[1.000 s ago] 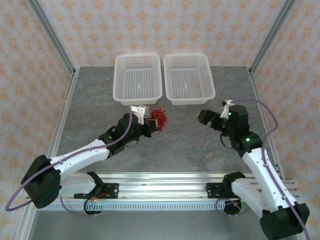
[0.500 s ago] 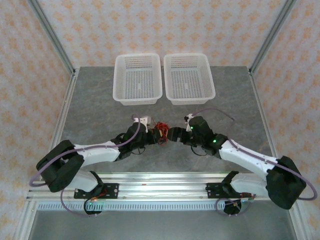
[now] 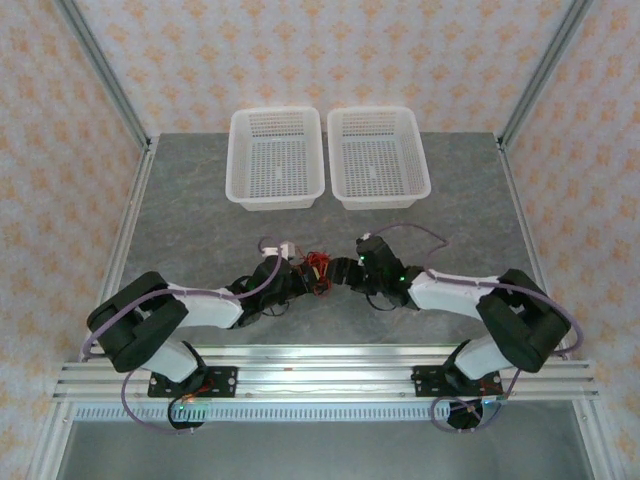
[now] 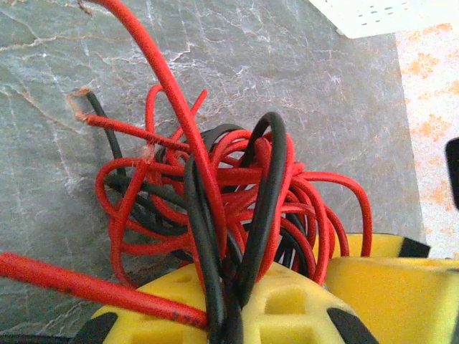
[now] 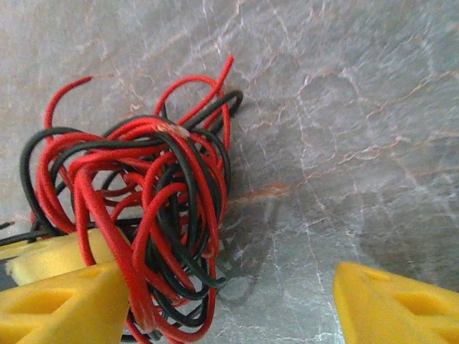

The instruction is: Untangle the cables

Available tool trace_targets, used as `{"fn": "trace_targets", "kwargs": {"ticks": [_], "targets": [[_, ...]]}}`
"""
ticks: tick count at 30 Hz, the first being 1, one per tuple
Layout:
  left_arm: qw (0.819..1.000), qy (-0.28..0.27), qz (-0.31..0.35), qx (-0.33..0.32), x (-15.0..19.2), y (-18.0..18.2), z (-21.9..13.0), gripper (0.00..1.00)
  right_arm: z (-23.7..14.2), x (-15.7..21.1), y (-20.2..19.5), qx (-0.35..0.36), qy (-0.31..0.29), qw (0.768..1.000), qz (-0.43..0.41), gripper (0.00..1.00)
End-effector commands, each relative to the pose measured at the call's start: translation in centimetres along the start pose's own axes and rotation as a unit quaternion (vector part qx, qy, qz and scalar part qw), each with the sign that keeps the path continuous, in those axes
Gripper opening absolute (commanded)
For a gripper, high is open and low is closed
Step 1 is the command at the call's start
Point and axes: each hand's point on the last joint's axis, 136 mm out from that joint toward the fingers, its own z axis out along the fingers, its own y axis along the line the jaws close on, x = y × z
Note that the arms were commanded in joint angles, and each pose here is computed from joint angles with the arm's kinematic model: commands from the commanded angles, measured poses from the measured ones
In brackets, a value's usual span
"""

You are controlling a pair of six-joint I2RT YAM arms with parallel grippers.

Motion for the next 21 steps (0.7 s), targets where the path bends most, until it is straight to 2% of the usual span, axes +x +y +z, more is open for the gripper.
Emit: {"fn": "trace_targets", "kwargs": {"ticks": [1, 6, 8, 10, 13, 14, 16, 18, 21], "targets": [[1.0, -0.014, -0.017, 0.0, 0.0, 0.6, 0.3, 0.0, 0.6, -0.3, 1.3, -0.022, -0.007, 1.0, -0.001, 0.73], [0.999, -0.009, -0.029, -0.008, 0.7, 1.7, 0.4, 0.0, 1.4, 0.2, 0.8, -0.014, 0.002, 1.0, 0.0, 0.72], [0.999, -0.009, -0.033, -0.008, 0.8, 2.0, 0.4, 0.0, 1.6, 0.3, 0.5, -0.008, 0.003, 1.0, 0.001, 0.66], [0.999, -0.011, -0.034, -0.005, 0.8, 1.9, 0.2, 0.0, 2.0, 0.4, 0.1, -0.002, 0.005, 1.0, -0.001, 0.52], [0.999, -0.015, -0.034, 0.015, 0.5, 1.1, -0.2, 0.01, 2.5, 0.4, -0.2, 0.003, 0.004, 1.0, -0.008, 0.17], [0.999, -0.017, -0.03, 0.028, 0.3, 0.5, -0.4, 0.07, 2.5, 0.3, -0.1, 0.001, 0.002, 1.0, -0.014, 0.1], [0.999, -0.018, -0.019, 0.046, 0.0, -0.6, -0.8, 0.25, 2.4, 0.0, 0.3, -0.006, -0.004, 0.999, -0.035, 0.02], [0.998, -0.016, 0.0, 0.055, -0.2, -1.5, -1.3, 0.45, 1.8, -0.5, 0.5, -0.008, -0.018, 0.997, -0.069, 0.0], [0.998, -0.013, 0.035, 0.046, -0.6, -2.1, -2.0, 0.62, 0.3, -1.5, 1.0, -0.003, -0.048, 0.99, -0.133, 0.0]]}}
